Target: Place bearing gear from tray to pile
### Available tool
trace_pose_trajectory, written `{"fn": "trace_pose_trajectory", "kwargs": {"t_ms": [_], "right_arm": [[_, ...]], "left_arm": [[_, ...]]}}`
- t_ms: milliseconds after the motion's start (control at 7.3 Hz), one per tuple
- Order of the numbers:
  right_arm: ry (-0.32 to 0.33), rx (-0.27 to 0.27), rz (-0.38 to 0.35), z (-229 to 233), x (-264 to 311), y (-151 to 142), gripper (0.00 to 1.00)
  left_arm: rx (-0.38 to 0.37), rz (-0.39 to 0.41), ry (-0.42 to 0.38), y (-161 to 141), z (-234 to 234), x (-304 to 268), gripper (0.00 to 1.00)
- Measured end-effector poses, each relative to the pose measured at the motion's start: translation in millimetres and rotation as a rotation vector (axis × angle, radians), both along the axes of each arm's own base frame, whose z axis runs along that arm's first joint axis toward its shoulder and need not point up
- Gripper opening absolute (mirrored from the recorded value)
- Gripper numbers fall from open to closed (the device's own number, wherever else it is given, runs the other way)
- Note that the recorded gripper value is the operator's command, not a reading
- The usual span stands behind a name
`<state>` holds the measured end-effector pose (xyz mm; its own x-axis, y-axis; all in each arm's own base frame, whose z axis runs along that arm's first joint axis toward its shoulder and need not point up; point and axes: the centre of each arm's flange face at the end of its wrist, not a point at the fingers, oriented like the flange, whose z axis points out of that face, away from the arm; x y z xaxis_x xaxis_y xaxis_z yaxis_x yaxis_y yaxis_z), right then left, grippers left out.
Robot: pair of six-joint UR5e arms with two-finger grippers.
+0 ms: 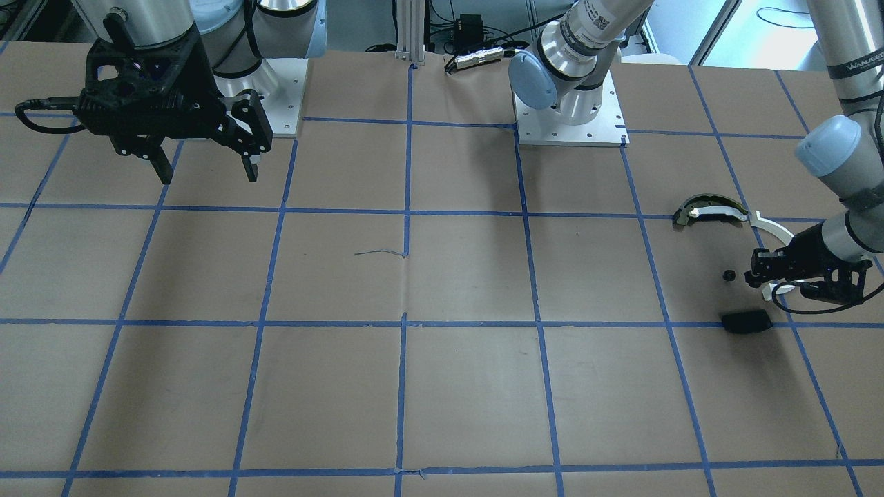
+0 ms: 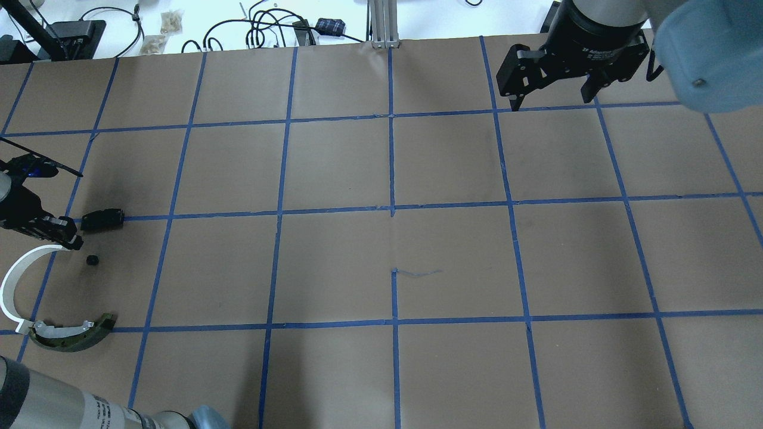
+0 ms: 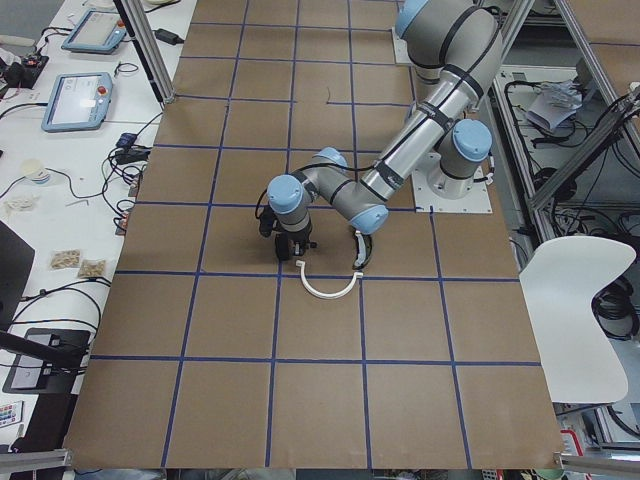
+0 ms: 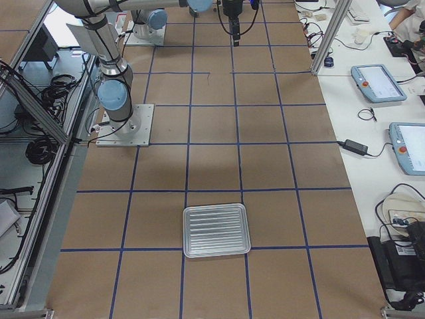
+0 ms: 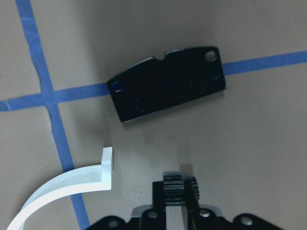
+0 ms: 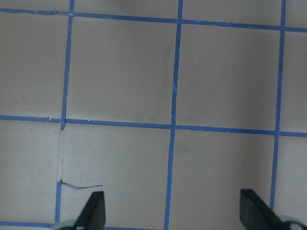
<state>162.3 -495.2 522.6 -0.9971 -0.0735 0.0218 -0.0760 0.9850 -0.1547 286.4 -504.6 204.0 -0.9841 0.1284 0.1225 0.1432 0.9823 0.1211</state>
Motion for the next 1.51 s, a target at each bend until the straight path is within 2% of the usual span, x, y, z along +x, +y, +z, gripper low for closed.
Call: {"fn": "trace_pose_trajectory", "kwargs": {"t_ms": [274, 822, 959, 1096, 1234, 1508], "right_arm": [[-0.002, -0.002, -0.001, 1.0, 0.1, 0.5, 1.0], [-0.003, -0.002, -0.001, 1.3, 0.2, 0.8, 1.0], [-0.003, -0.003, -0.001, 1.3, 0.2, 0.7, 1.0], [-0.003, -0.003, -0.001, 1.4, 0.2, 0.7, 1.0], [-0.003, -0.003, -0.001, 1.3, 0.2, 0.7, 1.0], [-0.003, -0.003, -0.001, 1.4, 0.2, 0.7, 1.0]], "left_arm": [[0.013, 0.004, 0.009, 2.3, -4.8, -0.3, 0.07], [0.03, 0.029, 0.013, 6.8, -7.7, 0.7, 0.25], [0.033, 0.03, 0.013, 7.3, -8.3, 0.9, 0.37], [0.037, 0.032, 0.016, 8.0, -8.9, 0.6, 0.65], [0.043, 0.033, 0.022, 8.9, -9.4, 0.1, 0.8], [0.054, 0.04, 0.03, 10.2, -8.0, -0.5, 0.84]]}}
